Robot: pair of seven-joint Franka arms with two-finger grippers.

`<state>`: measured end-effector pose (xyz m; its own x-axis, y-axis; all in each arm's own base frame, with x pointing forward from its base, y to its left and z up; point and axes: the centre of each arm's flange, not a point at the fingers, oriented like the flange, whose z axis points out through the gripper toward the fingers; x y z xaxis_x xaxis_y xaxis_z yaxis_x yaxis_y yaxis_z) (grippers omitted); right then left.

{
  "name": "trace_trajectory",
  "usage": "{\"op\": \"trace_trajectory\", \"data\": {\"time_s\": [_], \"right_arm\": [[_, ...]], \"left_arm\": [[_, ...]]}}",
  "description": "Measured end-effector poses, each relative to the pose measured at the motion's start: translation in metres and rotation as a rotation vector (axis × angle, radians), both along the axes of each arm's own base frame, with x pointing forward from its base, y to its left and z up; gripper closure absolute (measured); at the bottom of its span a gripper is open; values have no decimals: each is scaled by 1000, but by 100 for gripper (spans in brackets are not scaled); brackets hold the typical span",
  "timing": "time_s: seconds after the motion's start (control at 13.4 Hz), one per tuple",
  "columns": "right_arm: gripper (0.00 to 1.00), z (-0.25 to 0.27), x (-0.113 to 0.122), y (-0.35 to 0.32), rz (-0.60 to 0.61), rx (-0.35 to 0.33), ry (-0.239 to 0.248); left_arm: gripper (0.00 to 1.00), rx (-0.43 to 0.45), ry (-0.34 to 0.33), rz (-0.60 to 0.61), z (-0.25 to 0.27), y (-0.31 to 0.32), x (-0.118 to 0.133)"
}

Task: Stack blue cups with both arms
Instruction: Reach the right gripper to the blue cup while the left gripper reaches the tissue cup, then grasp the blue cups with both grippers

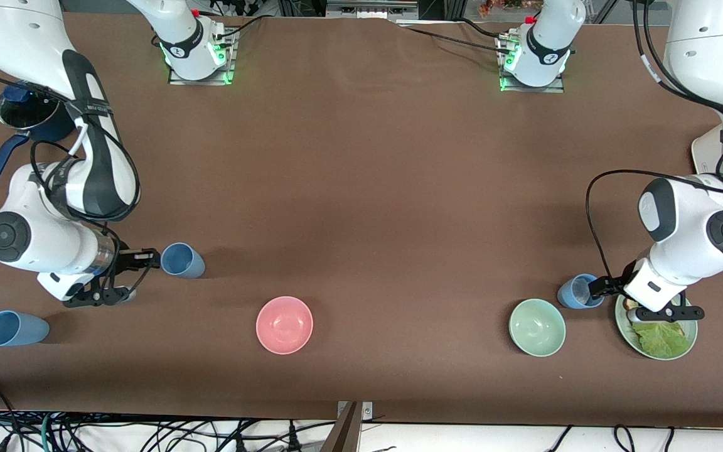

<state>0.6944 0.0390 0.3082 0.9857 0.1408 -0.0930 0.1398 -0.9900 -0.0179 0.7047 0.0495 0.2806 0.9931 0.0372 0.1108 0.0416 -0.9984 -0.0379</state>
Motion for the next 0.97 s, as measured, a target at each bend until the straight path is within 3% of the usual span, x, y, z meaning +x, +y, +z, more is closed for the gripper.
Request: {"op": "trace_trajectory", "data": {"time_s": [0.82, 0.97], "right_arm": [[49, -32, -16, 2, 2, 0, 51], [49, -34, -17, 3, 3, 1, 53]], "left_arm": [[4, -9, 58, -11, -43, -8, -4], [22, -9, 58, -11, -43, -8, -4]]}}
